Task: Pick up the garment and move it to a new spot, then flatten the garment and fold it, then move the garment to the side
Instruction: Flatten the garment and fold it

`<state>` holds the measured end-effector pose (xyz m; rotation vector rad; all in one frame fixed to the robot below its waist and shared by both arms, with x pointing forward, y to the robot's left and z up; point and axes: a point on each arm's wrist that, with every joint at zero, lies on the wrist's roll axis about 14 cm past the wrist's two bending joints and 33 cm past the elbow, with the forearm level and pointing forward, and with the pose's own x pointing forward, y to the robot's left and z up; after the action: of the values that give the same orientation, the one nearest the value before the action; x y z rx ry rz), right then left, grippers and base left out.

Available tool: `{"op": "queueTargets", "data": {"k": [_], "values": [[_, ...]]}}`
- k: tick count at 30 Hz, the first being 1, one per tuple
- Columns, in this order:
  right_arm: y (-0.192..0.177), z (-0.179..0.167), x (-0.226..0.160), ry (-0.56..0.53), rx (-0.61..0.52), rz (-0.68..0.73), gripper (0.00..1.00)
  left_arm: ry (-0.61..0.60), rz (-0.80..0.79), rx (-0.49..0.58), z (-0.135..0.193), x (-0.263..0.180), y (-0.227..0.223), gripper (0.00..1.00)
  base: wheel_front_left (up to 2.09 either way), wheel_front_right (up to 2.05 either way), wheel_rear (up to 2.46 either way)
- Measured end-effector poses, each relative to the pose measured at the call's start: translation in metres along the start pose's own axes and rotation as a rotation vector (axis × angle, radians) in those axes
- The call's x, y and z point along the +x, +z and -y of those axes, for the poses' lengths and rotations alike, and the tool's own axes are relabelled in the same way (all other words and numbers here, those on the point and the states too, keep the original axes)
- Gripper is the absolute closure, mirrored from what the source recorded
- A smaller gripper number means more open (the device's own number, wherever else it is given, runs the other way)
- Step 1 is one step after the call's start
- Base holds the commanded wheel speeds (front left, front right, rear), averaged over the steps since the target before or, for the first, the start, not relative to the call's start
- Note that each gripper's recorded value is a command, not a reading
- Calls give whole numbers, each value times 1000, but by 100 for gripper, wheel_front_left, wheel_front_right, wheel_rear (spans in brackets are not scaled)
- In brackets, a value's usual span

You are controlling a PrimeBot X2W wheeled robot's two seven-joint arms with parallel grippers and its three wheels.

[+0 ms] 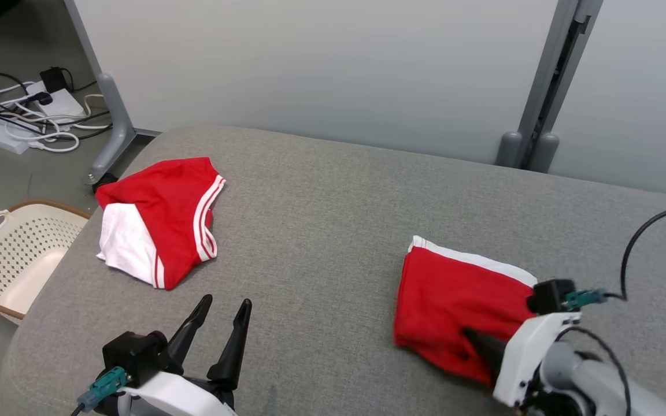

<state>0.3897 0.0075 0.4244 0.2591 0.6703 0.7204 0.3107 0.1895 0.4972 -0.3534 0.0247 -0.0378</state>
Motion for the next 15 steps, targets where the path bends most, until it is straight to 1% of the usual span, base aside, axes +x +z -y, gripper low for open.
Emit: {"op": "queueTargets", "data": {"k": [4,7,10,13,15], "values": [[-22,-39,2,116,29,-59,100,12,11,-1,-3,-3,3,0,0,0,0],[-34,-64,-2,195,27,-92,100,15,13,1,-4,-4,4,0,0,0,0],[-51,-76,-9,234,10,-140,100,13,12,2,-4,-2,4,0,0,0,0],[-55,-86,-13,266,3,-154,100,-1,9,2,0,1,4,0,0,0,0],[-51,-90,-16,281,4,-131,100,-9,8,2,3,3,4,0,0,0,0]]}}
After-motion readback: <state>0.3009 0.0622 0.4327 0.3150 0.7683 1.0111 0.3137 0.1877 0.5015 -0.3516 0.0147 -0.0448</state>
